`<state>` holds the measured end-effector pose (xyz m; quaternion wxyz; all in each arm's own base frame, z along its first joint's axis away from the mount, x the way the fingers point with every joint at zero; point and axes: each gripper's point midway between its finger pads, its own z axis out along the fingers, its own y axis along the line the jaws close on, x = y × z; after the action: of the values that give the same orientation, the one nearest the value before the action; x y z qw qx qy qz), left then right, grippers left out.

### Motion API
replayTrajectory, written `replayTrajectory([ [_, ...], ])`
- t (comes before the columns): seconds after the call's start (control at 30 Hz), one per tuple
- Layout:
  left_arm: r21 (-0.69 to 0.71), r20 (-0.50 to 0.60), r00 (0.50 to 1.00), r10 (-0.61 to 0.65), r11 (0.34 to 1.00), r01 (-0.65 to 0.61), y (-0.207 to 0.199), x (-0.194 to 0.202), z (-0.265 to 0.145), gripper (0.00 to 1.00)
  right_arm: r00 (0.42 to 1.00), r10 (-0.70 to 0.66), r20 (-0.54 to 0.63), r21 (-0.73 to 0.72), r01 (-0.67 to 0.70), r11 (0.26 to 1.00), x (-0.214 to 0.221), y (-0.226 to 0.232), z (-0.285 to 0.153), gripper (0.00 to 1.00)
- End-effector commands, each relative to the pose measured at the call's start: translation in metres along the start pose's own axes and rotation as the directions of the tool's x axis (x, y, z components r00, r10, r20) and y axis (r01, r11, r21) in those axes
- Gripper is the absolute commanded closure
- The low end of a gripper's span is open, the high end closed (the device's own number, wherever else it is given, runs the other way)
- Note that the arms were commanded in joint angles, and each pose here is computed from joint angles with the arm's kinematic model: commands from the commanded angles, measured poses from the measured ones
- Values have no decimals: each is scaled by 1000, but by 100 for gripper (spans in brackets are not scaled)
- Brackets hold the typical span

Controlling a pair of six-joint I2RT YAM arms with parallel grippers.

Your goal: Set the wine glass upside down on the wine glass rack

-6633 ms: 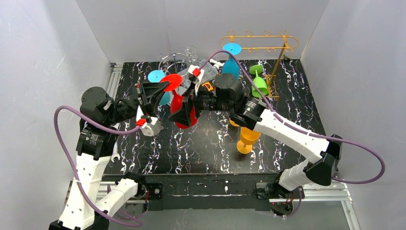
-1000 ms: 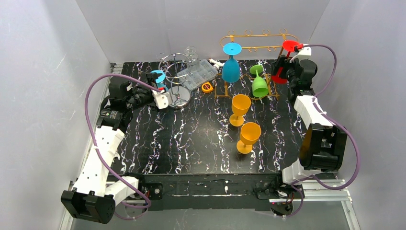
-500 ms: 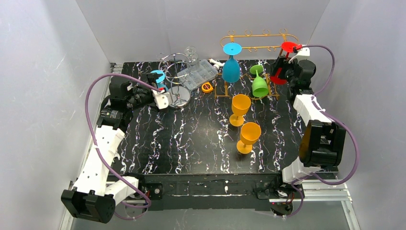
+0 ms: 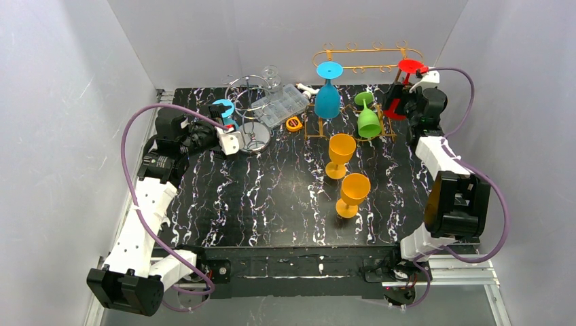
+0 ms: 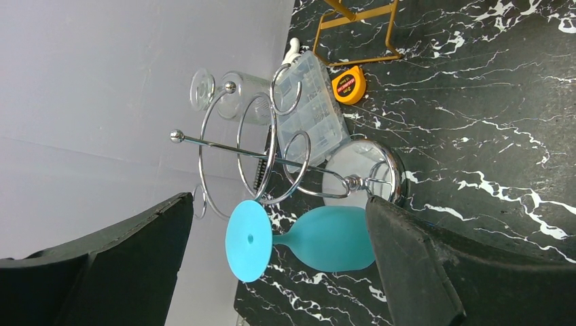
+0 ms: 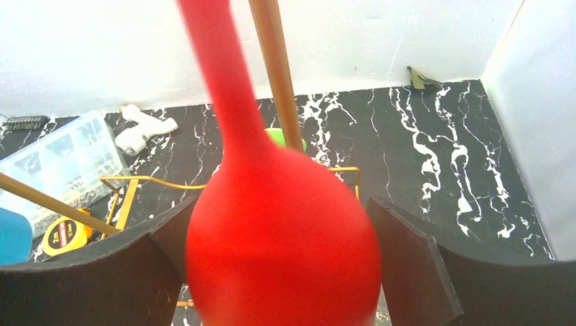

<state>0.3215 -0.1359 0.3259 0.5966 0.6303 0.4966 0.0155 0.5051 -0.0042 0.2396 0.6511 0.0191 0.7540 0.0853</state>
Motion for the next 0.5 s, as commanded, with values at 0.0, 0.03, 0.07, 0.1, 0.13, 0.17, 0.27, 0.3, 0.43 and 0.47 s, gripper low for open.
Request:
replayTrajectory([
  [0.0,9,24,1000,-16,1000,15,-1,-6,-2,2,998,6,63,49,-9,999,-30,-4,-15,2],
  [0.03,11,25,1000,-17,1000,17,-1,-6,-2,2,997,7,72,56,-11,998,-34,-4,-18,2],
  [0.07,12,26,999,-19,1000,19,-2,-6,-2,2,997,7,81,55,-12,998,-37,-3,-22,2],
  [0.1,13,25,999,-20,1000,20,-2,-6,-3,2,996,6,91,52,-11,999,-41,-1,-26,2],
  [0.13,14,25,999,-21,1000,21,-2,-6,-3,2,996,5,93,49,-10,999,-42,0,-30,2],
  [0.17,12,24,999,-20,1000,20,-1,-7,-3,2,996,7,91,48,-12,999,-43,1,-33,2],
  [0.27,15,20,999,-26,1000,26,-2,-6,-3,2,997,25,79,64,-30,997,-43,2,-48,2],
  [0.3,17,18,999,-29,999,29,-3,-6,-4,2,996,34,80,73,-40,997,-43,2,-55,2],
  [0.43,25,15,999,-36,999,35,-7,-6,-6,2,994,90,63,84,-95,992,-33,9,-89,2],
  [0.47,25,15,999,-35,999,35,-7,-7,-7,2,993,102,57,73,-106,992,-29,14,-97,2],
])
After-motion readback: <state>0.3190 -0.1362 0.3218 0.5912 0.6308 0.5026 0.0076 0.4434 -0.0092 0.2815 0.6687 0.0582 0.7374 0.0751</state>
